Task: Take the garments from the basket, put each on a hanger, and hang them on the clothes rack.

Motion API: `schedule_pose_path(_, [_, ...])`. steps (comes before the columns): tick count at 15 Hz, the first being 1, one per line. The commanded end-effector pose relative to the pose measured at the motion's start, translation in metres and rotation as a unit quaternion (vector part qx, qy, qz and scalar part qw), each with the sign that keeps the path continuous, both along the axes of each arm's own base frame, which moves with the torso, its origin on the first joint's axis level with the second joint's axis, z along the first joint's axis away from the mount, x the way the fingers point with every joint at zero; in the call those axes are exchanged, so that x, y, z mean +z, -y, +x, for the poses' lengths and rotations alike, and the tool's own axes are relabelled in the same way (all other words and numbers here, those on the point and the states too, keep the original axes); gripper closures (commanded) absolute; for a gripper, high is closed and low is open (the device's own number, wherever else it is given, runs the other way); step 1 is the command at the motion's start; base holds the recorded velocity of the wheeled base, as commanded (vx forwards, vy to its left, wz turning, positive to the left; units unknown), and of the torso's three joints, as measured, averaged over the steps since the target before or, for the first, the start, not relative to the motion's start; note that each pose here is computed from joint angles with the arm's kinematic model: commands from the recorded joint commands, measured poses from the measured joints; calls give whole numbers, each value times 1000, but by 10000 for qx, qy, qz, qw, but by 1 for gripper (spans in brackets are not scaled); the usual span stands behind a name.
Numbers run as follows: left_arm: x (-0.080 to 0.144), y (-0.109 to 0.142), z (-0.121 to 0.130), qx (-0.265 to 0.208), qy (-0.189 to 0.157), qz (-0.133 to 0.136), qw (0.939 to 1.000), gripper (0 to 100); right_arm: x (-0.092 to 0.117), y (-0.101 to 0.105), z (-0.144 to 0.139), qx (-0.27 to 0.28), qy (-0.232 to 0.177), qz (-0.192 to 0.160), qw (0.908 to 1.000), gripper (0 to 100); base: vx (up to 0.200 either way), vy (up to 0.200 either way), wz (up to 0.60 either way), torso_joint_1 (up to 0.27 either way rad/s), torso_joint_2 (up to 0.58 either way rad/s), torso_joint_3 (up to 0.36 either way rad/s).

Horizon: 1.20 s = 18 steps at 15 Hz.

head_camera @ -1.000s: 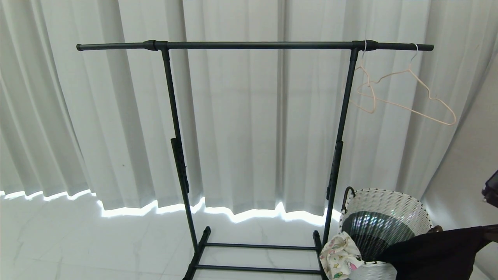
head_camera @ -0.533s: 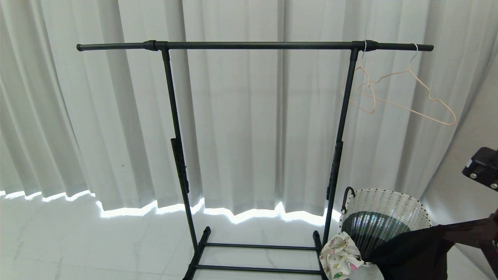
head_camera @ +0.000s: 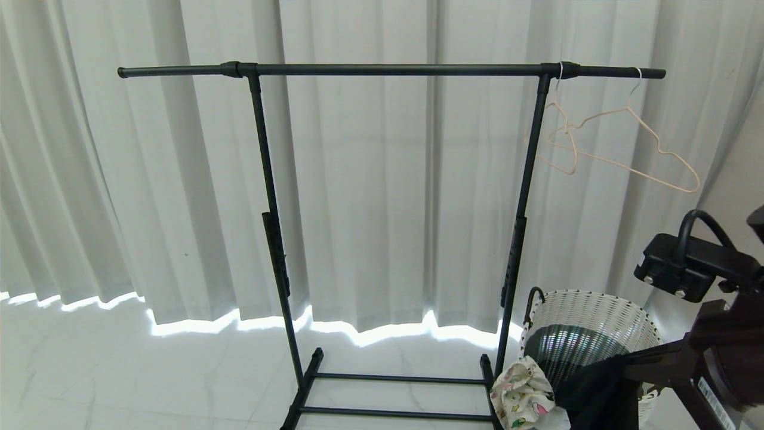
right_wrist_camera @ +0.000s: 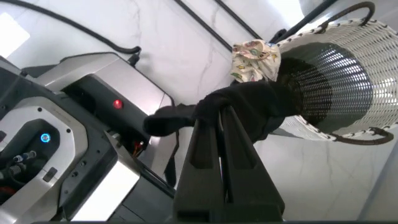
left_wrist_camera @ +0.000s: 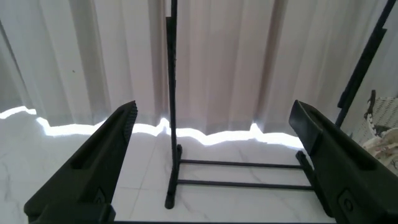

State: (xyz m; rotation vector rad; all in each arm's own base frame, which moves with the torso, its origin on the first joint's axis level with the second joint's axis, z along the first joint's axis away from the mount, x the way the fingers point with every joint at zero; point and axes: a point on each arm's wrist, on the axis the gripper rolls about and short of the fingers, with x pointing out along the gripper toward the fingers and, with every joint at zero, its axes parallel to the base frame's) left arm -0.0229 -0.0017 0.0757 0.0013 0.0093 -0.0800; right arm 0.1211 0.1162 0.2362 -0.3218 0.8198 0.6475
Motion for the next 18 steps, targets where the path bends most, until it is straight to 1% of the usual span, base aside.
schedule_pose_path(1, [35,2,-4,-661,258,-167,9973,0,-2,-4,3,20,-2,-14,10000,100,0,0,0,0,0,0])
schedule_pose_path(2, [77,3,4,-1079,162,-550,9925,0,-2,-3,3,12,-2,-14,10000,100,0,0,0,0,0,0])
schedule_pose_path(3, [120,4,22,-1153,96,-672,9910,0,-2,-4,3,25,5,0,10000,100,0,0,0,0,0,0])
schedule_pose_path(5, [163,7,65,-1181,-167,-687,9905,0,-2,-8,7,20,86,71,9999,100,0,0,0,0,0,0])
schedule_pose_path(6, [177,11,97,-1287,-519,-662,9881,0,-1,-10,10,12,129,114,9999,100,0,0,0,0,0,0])
schedule_pose_path(7, [177,15,113,-1390,-745,-577,9858,0,-1,-12,12,7,166,142,9998,100,0,0,0,0,0,0])
schedule_pose_path(8, [165,22,128,-1689,-1087,-219,9794,0,2,-14,13,20,219,187,9996,100,0,0,0,0,0,0])
schedule_pose_path(9, [150,31,132,-2057,-1396,-6,9686,0,6,-16,14,49,276,237,9993,100,0,0,0,0,0,0])
schedule_pose_path(10, [145,37,134,-2231,-1522,41,9628,0,8,-18,14,66,294,263,9992,100,0,0,0,0,0,0])
schedule_pose_path(11, [137,44,136,-2426,-1734,94,9544,0,10,-18,15,66,321,290,9990,100,0,0,0,0,0,0])
schedule_pose_path(12, [128,46,142,-2403,-1961,138,9506,0,10,-19,16,71,319,281,9991,100,0,0,0,0,0,0])
schedule_pose_path(13, [121,48,144,-2567,-2155,87,9421,0,7,-22,19,90,257,235,9994,100,0,0,0,0,0,0])
schedule_pose_path(14, [113,48,142,-2789,-2302,17,9323,0,6,-26,21,124,284,250,9992,100,0,0,0,0,0,0])
schedule_pose_path(15, [108,47,135,-2978,-2343,-31,9254,0,6,-33,25,175,382,358,9985,100,0,0,0,0,0,0])
schedule_pose_path(16, [101,45,130,-3071,-2400,-26,9209,0,5,-38,28,205,435,413,9980,100,0,0,0,0,0,0])
schedule_pose_path(17, [95,44,127,-3087,-2486,-19,9181,0,4,-43,32,220,451,430,9978,100,0,0,0,0,0,0])
schedule_pose_path(18, [94,45,129,-3095,-2534,-25,9165,0,2,-48,34,268,429,420,9978,100,0,0,0,0,0,0])
